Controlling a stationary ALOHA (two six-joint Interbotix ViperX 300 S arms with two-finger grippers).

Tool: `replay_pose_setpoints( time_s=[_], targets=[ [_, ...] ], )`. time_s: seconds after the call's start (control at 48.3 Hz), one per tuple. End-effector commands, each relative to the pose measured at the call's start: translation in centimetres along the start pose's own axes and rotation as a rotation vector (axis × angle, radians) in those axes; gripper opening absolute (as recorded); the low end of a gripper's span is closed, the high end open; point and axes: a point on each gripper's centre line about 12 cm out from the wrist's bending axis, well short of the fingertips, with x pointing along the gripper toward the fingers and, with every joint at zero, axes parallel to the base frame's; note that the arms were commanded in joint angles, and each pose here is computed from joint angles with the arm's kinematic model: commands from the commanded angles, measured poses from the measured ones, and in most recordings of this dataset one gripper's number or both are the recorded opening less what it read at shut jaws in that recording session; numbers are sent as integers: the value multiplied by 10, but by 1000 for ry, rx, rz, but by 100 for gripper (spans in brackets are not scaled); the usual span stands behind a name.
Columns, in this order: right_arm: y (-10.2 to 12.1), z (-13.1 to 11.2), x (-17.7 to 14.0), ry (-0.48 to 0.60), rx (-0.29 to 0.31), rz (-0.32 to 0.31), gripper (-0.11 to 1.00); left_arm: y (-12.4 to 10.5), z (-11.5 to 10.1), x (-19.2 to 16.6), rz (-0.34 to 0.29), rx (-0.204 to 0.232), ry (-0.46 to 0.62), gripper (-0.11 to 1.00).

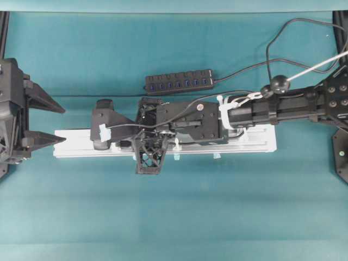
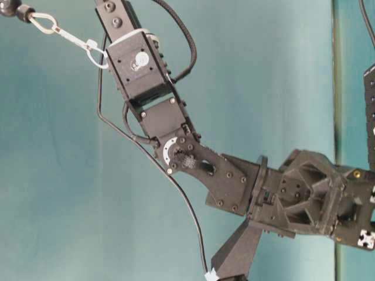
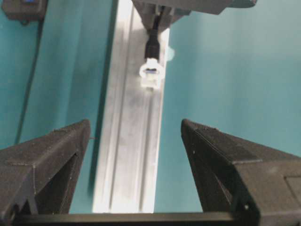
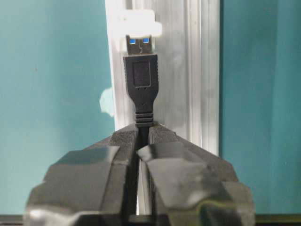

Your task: Pass the USB cable through three rings with both arms.

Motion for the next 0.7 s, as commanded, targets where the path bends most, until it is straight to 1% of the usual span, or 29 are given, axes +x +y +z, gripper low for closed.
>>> replay_pose_setpoints(
  time_s=[0.0,0.393,0.579,0.683],
  targets=[
    [7,9,-5,-34,-18,8,-9,0,3,-1,1,-1,-11,84],
    [8,17,-3,-78,-16,9,-9,0,-1,5,0,-2,-14,84],
    [7,22,-3,-101,-12,9,-9,0,-2,14,-3,-2,-49,84],
    [7,23,-3,-109,-9,9,-9,0,-6,22,-5,-6,-67,84]
  ],
)
